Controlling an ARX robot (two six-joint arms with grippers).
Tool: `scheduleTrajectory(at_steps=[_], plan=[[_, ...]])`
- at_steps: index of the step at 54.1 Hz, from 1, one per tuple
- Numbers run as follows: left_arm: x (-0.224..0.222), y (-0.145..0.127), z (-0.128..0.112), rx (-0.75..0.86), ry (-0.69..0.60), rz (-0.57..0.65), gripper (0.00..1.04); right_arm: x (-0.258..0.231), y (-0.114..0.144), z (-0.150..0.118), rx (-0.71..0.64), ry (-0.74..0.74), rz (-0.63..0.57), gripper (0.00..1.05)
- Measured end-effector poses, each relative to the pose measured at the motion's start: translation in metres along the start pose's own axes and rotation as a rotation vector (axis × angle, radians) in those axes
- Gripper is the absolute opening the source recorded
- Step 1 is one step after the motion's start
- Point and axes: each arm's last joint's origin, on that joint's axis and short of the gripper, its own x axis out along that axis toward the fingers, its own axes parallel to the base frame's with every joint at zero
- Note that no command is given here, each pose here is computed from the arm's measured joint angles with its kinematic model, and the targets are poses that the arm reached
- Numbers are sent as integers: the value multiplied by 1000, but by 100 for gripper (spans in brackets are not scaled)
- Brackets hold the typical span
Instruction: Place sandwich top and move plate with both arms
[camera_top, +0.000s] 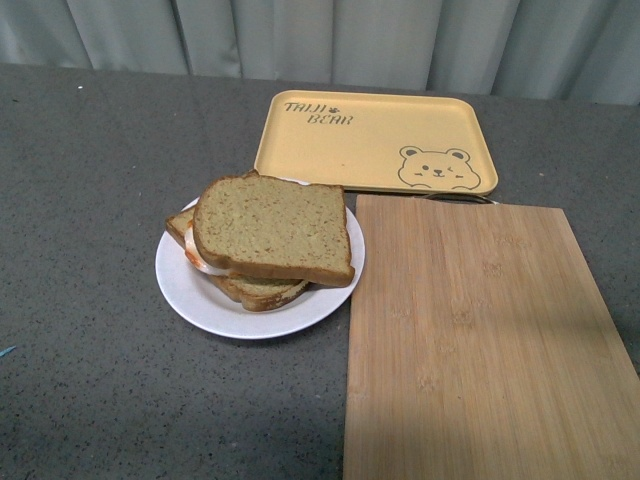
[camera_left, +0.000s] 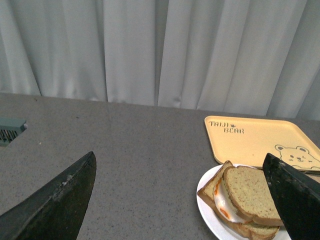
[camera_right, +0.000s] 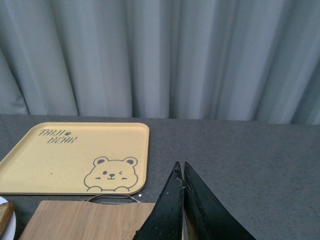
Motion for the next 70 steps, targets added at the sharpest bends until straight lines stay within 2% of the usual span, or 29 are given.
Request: scheduleTrajectory(at_steps=[22,26,70], plan=[[0,0,0,0,-4,-2,98,-47,-22,14,-2,19,27,1],[0,0,0,0,-3,-2,98,-55,-27,20,-1,5,0,1],[0,0,0,0,-3,-2,98,-94,-28,27,-1,-25,4,1]])
